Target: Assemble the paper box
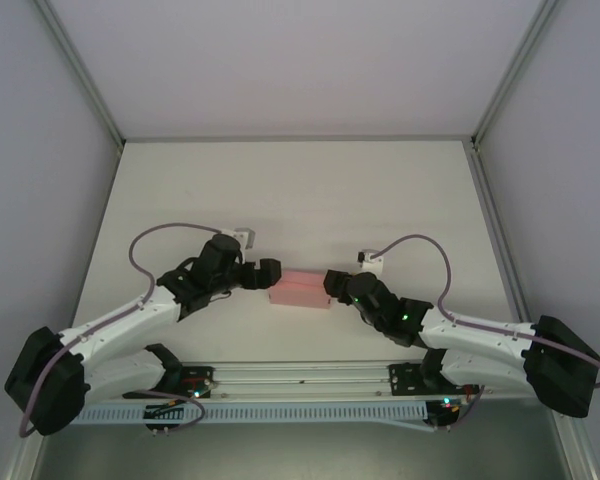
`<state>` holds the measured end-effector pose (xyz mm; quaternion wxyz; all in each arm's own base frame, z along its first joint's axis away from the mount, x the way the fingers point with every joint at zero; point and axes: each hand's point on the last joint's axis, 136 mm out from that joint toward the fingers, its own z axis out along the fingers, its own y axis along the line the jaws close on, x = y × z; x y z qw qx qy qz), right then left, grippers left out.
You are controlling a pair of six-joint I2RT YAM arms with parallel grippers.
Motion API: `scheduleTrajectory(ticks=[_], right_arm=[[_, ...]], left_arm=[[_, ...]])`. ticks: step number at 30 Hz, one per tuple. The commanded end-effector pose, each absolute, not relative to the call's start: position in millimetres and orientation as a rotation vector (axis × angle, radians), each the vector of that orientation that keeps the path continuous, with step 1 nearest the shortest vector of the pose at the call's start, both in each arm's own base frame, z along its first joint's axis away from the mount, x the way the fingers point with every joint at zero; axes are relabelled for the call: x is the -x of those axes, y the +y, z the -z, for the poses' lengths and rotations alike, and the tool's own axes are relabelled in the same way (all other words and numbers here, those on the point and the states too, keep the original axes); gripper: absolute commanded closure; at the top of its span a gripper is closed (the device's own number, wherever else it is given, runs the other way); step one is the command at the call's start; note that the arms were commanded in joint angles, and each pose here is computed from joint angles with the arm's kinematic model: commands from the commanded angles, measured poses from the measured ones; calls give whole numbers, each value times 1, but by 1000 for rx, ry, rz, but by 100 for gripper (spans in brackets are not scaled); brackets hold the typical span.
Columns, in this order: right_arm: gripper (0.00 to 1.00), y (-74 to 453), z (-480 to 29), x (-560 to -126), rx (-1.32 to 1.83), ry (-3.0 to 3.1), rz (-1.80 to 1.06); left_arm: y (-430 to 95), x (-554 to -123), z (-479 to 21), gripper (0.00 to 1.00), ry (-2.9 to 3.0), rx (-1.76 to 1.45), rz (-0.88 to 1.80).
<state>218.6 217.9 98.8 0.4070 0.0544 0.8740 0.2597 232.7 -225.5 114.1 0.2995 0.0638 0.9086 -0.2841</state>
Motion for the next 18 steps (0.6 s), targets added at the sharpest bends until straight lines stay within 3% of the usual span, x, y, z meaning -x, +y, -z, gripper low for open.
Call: scheduleTrajectory(ticks=[1,10,18], right_arm=[[36,182,-36,-190,7,2413,-382],[36,180,-27,-188,19,2414,-385],[39,184,-18,-191,87,2379,-390]], left_arm=[[-229,-224,-94,17,2459,-145,855],[-225,-209,-63,35,2493,-96,938],[-224,-198,-57,42,2434,-58,1121]])
